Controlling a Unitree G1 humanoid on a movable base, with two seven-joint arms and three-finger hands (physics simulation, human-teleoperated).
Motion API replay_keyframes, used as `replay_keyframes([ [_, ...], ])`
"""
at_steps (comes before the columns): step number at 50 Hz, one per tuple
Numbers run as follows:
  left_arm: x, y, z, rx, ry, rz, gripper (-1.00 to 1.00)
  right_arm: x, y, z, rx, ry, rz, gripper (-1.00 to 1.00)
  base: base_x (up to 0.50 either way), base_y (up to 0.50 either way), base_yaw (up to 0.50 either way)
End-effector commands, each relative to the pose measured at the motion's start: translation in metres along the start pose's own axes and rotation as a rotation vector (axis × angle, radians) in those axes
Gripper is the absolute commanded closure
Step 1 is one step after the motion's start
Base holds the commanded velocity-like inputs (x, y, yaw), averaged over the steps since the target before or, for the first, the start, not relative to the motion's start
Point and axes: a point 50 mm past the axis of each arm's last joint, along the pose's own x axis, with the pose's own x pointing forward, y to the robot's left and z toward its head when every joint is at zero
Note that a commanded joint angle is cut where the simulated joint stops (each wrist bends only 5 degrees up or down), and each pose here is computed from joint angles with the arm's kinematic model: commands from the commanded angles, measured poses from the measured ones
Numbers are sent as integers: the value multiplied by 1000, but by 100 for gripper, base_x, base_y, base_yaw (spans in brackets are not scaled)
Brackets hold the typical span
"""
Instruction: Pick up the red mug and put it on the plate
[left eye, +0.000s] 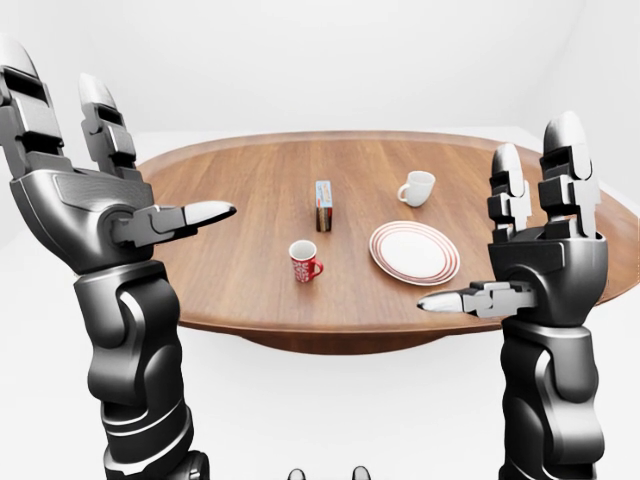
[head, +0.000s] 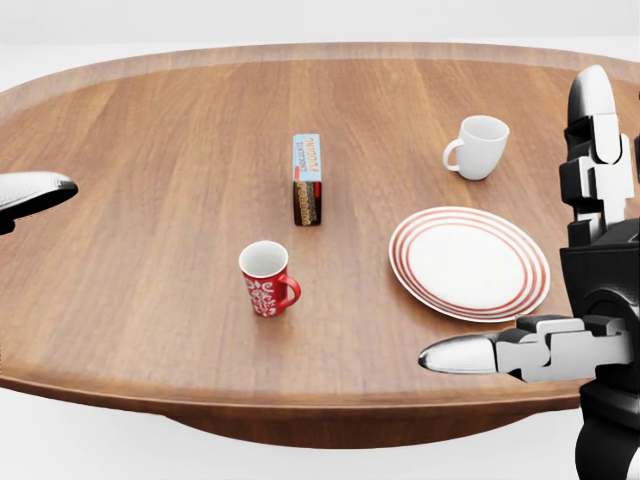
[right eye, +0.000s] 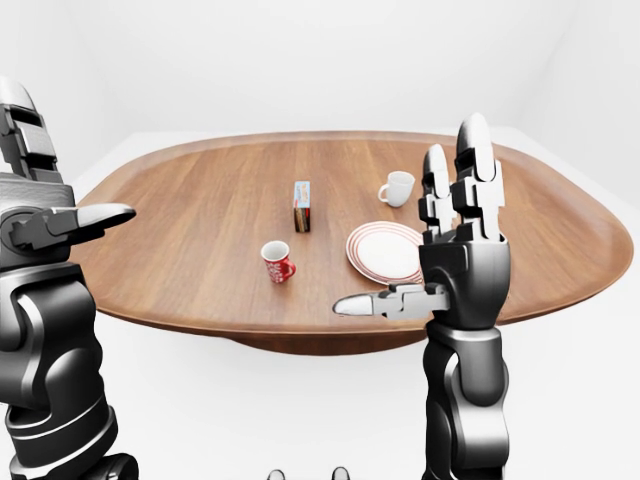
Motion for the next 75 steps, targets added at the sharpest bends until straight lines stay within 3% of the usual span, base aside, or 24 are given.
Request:
replay_keyframes([
  [1, 1, 0, 0, -4, 1, 1, -100, 0, 2, 2, 4, -8, 17, -100, 50, 0, 0],
  [42, 2, 5, -4, 15, 20, 7, -100, 0, 4, -2, 10, 8, 23, -100, 50, 0, 0],
  [48, 2, 6, -5, 17, 21, 9, -100, 1, 5, -6, -4, 23, 14, -100, 4, 0, 0],
  [49, 4, 7, -6, 28, 23, 8, -100, -7, 58, -10, -72, 54, 356, -100, 0, 0, 0],
  [50, 4, 7, -6, 29, 23, 8, -100, -8, 63, -9, -88, 47, 389, -100, 0, 0, 0],
  [58, 4, 7, -6, 32, 25, 9, -100, -15, 76, -13, -133, 76, 508, -100, 0, 0, 0],
  [75, 4, 9, -7, 42, 30, 11, -100, -30, 86, -22, -157, 153, 591, -100, 0, 0, 0],
])
